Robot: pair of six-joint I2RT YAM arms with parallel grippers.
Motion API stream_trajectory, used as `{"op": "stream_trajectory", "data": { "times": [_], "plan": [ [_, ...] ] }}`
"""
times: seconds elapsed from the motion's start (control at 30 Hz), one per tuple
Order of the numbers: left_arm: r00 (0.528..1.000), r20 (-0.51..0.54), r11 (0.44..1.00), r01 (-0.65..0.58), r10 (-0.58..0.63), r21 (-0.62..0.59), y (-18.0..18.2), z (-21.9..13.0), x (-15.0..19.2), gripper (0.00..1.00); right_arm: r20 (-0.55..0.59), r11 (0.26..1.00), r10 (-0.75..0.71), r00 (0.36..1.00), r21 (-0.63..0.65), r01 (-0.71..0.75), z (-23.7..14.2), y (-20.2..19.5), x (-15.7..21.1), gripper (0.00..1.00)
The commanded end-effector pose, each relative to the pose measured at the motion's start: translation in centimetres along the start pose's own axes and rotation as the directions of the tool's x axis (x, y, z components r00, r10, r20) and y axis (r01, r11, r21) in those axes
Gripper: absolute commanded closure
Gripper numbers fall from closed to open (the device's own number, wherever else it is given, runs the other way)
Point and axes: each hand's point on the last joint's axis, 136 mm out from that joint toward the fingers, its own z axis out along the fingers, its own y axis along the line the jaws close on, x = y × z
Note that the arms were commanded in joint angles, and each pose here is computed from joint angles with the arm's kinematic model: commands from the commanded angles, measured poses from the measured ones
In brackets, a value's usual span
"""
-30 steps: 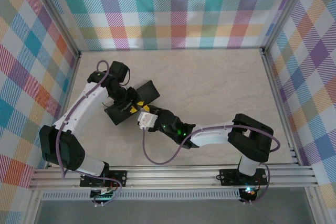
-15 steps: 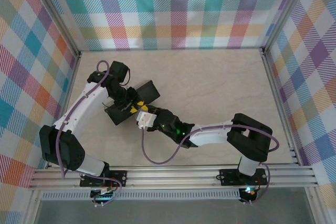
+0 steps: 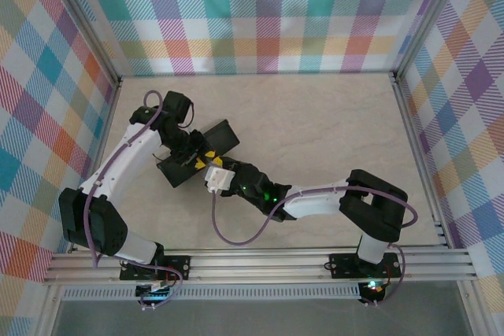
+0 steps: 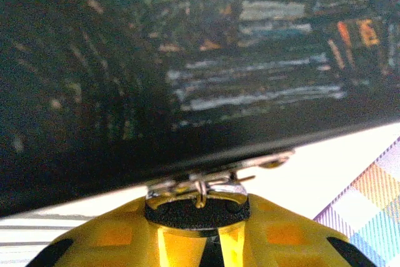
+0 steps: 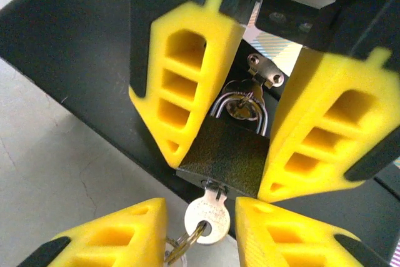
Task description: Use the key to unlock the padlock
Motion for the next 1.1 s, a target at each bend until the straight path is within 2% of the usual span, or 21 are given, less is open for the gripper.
{"op": "stream_trajectory", "data": {
  "times": [0.0, 0.13, 0.5, 0.8, 1.07],
  "plan": [
    [0.999, 0.019, 0.997, -0.032, 0.031, 0.077, -1.2, -1.6, -0.1, 1.00, 0.000, 1.000, 0.008, 1.000, 0.020, -0.008, -0.2, -0.5, 0.3, 0.66],
    [1.000, 0.020, 0.996, -0.025, 0.024, 0.080, -1.2, -1.5, -0.1, 1.00, 0.014, 1.000, 0.017, 1.000, 0.012, -0.017, 0.0, -0.4, -0.3, 0.70],
    [1.000, 0.007, 0.996, -0.020, 0.020, 0.083, -1.0, -1.0, 0.0, 1.00, 0.047, 0.999, 0.043, 0.998, 0.020, -0.044, 0.6, -1.2, -2.0, 0.70],
    [1.000, 0.008, 0.996, -0.024, 0.024, 0.082, -0.9, -1.1, 0.1, 1.00, 0.040, 0.999, 0.042, 0.998, 0.006, -0.042, 1.0, -1.0, -2.1, 0.84],
    [1.000, 0.004, 0.996, -0.017, 0.017, 0.082, -0.8, -1.0, 0.2, 1.00, 0.054, 0.996, 0.082, 0.995, 0.019, -0.084, 1.2, -1.5, -2.8, 0.76]
  ]
}}
